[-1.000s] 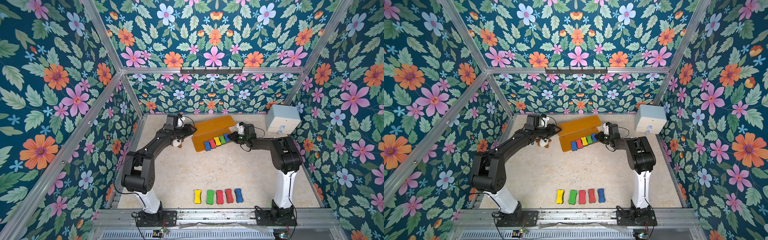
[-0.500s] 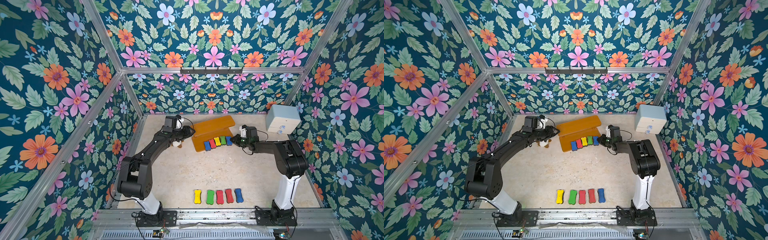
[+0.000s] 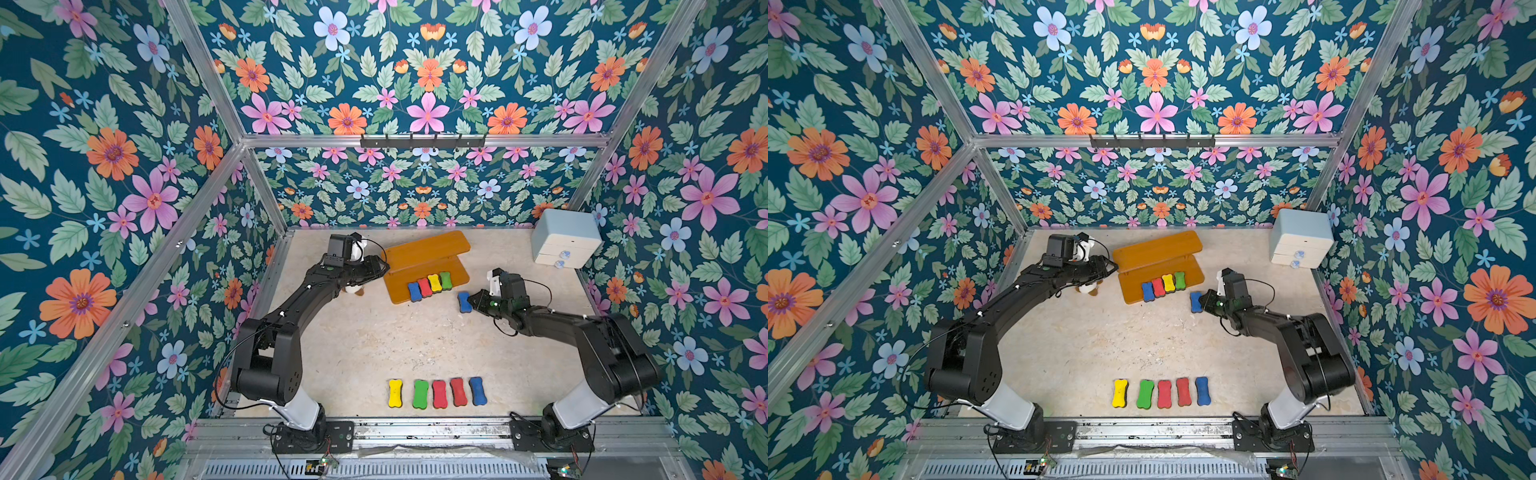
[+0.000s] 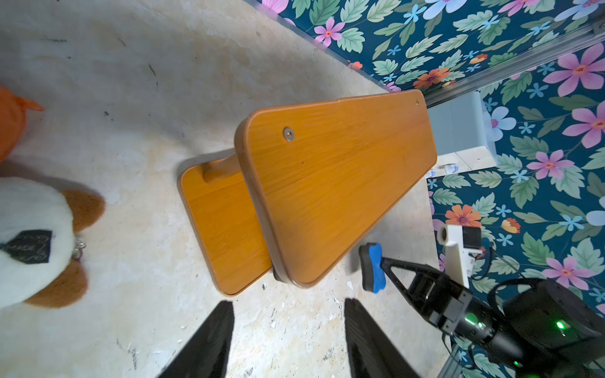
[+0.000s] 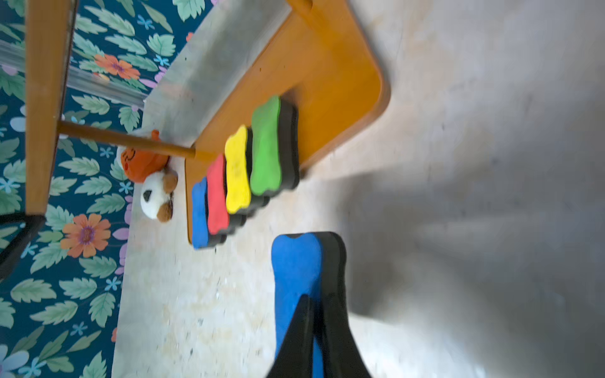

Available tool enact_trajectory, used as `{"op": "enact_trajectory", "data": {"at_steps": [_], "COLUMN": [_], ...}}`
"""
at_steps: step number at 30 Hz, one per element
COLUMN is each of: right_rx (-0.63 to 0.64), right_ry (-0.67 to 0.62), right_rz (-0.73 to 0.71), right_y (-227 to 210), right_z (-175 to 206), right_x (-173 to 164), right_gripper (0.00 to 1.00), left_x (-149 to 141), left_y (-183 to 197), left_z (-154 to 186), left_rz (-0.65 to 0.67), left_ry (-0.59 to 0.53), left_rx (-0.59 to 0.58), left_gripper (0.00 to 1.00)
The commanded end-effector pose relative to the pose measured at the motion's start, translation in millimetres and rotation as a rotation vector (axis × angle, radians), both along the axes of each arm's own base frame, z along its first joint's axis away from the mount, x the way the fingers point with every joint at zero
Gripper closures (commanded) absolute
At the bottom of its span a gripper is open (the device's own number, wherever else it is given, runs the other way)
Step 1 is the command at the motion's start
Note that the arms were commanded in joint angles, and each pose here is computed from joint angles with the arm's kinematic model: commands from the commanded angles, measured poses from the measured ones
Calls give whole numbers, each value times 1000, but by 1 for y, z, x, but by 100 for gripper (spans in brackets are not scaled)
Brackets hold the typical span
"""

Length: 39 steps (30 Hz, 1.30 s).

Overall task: Remove the whiteboard erasers from the shelf
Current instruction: Pick up the whiteboard eraser from the shelf, then place the whiteboard eraser at the center of the board.

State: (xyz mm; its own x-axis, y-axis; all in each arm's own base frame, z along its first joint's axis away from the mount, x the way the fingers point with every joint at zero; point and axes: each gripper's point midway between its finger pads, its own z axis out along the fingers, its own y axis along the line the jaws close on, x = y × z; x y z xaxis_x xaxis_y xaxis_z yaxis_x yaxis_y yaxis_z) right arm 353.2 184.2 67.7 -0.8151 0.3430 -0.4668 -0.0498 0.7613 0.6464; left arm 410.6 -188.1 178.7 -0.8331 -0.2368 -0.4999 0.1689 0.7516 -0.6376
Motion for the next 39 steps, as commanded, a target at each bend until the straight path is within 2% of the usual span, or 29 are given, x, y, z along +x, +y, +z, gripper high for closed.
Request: {"op": "enact_trajectory", "data": {"at_steps": [1, 10, 19, 32, 39], "right_rx": [-33, -52, -54, -75, -63], "right_ry": [34, 106, 110, 127, 65], "right_rz": [-22, -10, -51, -35, -26], "right_y": [-1, 5, -12, -16, -10], "right_z": [-7, -26, -26, -37, -10], "right_x": [-27, -95, -122, -134, -121], "right_gripper": [87, 87, 87, 86, 79], "left_x": [-2, -10, -12, -13, -11], "left_y": [0, -9, -11, -13, -10], "left_z": [1, 4, 3, 0, 2], "left_rz": [-16, -39, -41, -49, -38], "left_ry": [-16, -31, -35, -29, -37], "left_rx": [13, -15, -24, -31, -15], "left_gripper": [41, 41, 40, 40, 39]}}
